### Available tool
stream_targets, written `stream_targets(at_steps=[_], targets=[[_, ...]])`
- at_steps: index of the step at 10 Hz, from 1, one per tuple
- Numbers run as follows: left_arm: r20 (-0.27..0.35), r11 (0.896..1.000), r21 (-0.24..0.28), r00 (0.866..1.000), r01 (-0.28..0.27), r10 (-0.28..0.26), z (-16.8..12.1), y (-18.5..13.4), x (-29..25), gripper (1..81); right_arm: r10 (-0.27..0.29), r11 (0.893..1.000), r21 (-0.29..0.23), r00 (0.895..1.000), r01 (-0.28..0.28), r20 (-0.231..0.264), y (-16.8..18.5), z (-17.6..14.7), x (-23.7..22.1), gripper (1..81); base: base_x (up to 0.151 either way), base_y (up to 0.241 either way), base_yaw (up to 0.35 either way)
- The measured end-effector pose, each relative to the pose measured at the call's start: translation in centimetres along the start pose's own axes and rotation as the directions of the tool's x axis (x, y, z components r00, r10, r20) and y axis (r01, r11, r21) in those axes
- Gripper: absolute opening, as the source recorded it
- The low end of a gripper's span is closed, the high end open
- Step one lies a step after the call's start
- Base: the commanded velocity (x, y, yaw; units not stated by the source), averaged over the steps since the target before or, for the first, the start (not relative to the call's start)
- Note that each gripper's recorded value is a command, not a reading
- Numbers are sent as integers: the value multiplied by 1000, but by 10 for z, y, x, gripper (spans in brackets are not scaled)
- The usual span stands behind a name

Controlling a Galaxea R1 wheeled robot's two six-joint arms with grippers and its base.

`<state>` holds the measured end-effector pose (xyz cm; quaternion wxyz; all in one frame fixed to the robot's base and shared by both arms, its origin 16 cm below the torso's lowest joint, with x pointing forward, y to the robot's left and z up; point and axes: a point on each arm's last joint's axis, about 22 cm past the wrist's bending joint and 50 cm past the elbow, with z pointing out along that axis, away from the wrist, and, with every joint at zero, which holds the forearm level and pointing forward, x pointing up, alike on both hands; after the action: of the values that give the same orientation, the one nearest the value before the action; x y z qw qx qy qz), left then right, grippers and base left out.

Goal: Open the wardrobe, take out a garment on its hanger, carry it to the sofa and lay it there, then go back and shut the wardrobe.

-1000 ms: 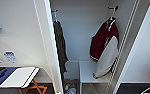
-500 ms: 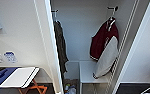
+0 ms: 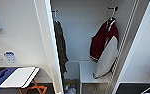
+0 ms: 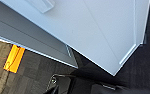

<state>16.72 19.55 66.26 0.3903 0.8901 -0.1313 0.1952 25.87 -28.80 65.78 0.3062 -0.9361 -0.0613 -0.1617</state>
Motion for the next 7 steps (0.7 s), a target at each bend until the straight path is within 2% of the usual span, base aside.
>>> stream_targets(at_steps=[2, 4, 5, 7], targets=[[15, 1000, 9, 1000, 14, -14, 19, -4, -16, 811, 32, 999, 0, 999, -32, 28, -1, 33, -30, 811, 0, 0, 0], [30, 999, 29, 999, 23, -24, 27, -12, -30, 811, 53, 999, -6, 997, -53, 49, -1, 47, -52, 811, 0, 0, 0], [33, 999, 45, 999, 23, -25, 32, -19, -34, 811, 60, 998, -22, 997, -59, 49, 6, 52, -56, 811, 0, 0, 0], [47, 997, 73, 998, 29, -33, 51, -30, -49, 811, 104, 994, -52, 991, -100, 82, 11, 79, -91, 811, 0, 0, 0]])
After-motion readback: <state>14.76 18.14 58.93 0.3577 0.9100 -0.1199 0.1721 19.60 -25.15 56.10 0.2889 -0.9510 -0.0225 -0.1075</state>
